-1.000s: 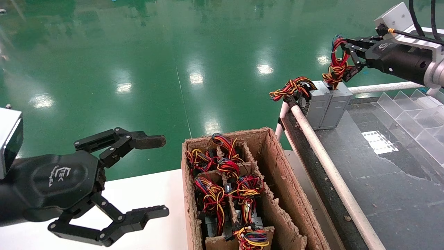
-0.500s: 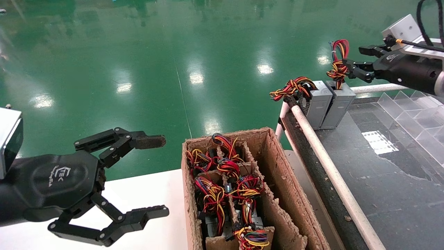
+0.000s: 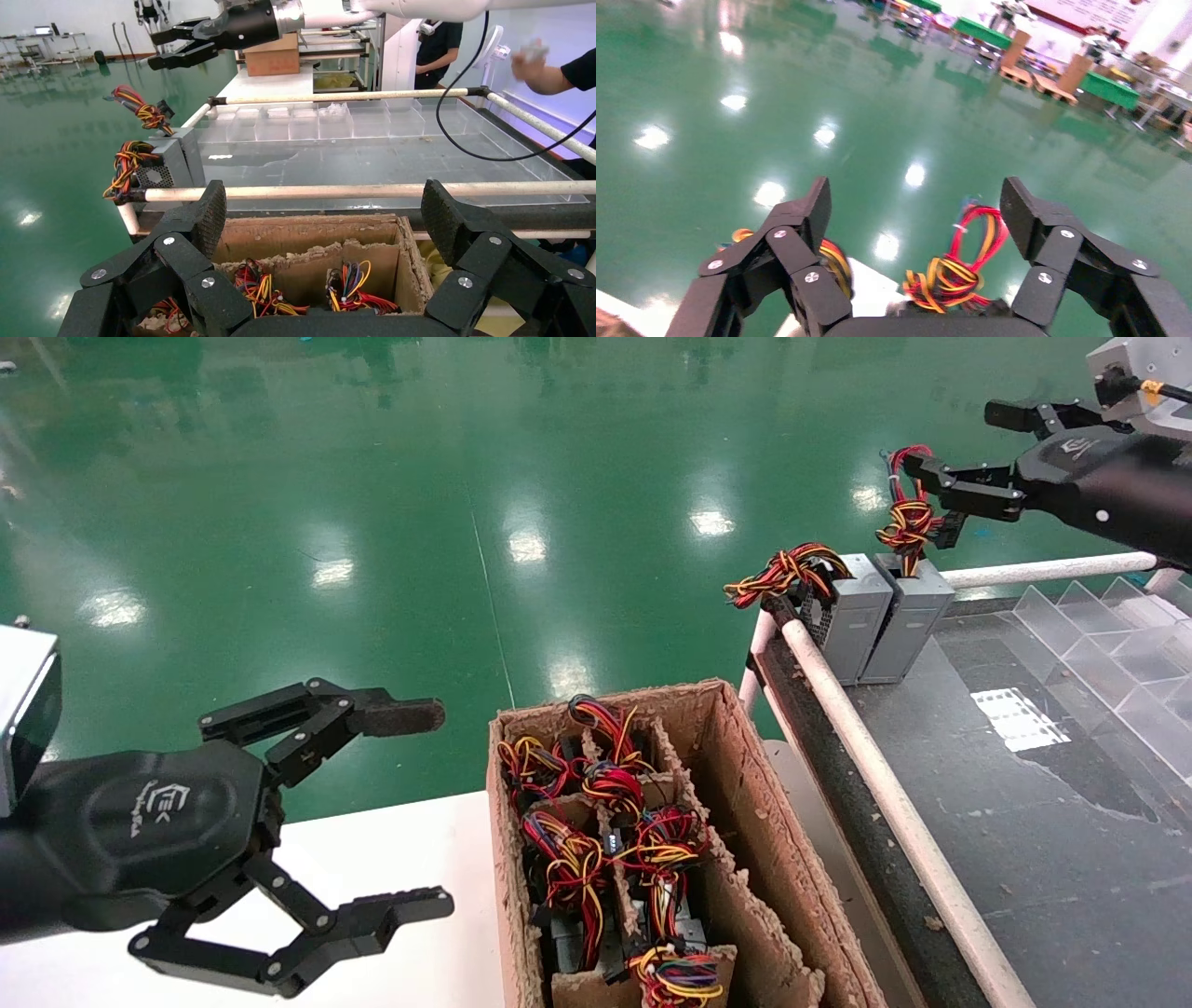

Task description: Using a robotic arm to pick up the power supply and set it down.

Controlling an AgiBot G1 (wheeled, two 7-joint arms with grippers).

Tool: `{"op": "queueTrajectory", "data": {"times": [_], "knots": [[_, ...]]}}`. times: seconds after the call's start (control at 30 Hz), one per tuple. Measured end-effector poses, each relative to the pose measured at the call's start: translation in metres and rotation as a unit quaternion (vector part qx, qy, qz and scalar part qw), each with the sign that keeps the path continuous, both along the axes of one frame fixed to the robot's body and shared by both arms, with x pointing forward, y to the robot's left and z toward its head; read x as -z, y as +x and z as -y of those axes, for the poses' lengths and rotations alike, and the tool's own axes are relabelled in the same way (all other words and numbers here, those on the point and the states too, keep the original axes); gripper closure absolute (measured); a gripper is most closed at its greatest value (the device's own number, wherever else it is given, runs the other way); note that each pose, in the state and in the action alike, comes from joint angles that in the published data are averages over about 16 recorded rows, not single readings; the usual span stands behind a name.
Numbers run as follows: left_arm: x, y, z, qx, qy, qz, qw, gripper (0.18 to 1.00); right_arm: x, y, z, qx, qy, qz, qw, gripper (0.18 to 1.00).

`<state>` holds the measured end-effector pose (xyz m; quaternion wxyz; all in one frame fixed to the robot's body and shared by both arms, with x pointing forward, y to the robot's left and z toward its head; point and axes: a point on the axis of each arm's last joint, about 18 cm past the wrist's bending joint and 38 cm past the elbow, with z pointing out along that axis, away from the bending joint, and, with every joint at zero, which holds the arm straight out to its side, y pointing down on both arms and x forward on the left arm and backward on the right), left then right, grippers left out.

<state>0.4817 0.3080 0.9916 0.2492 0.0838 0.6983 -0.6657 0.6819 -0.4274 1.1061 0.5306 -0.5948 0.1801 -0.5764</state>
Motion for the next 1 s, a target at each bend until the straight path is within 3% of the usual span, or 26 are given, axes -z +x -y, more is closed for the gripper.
{"op": "queueTrajectory", "data": {"times": [0.33, 0.53, 1.0], "knots": [[0.000, 0.000, 0.000, 0.000, 0.000, 0.000, 1.0000, 0.184, 0.012, -0.022, -0.016, -0.073, 0.005, 0.014, 0.997, 0.253], [0.000, 0.000, 0.000, 0.000, 0.000, 0.000, 1.0000, 0.184, 0.021, -0.040, -0.028, -0.121, 0.002, 0.016, 0.993, 0.204], [0.000, 0.000, 0.000, 0.000, 0.000, 0.000, 1.0000, 0.184, 0.041, -0.078, -0.054, -0.208, -0.012, 0.007, 0.978, 0.178]]}}
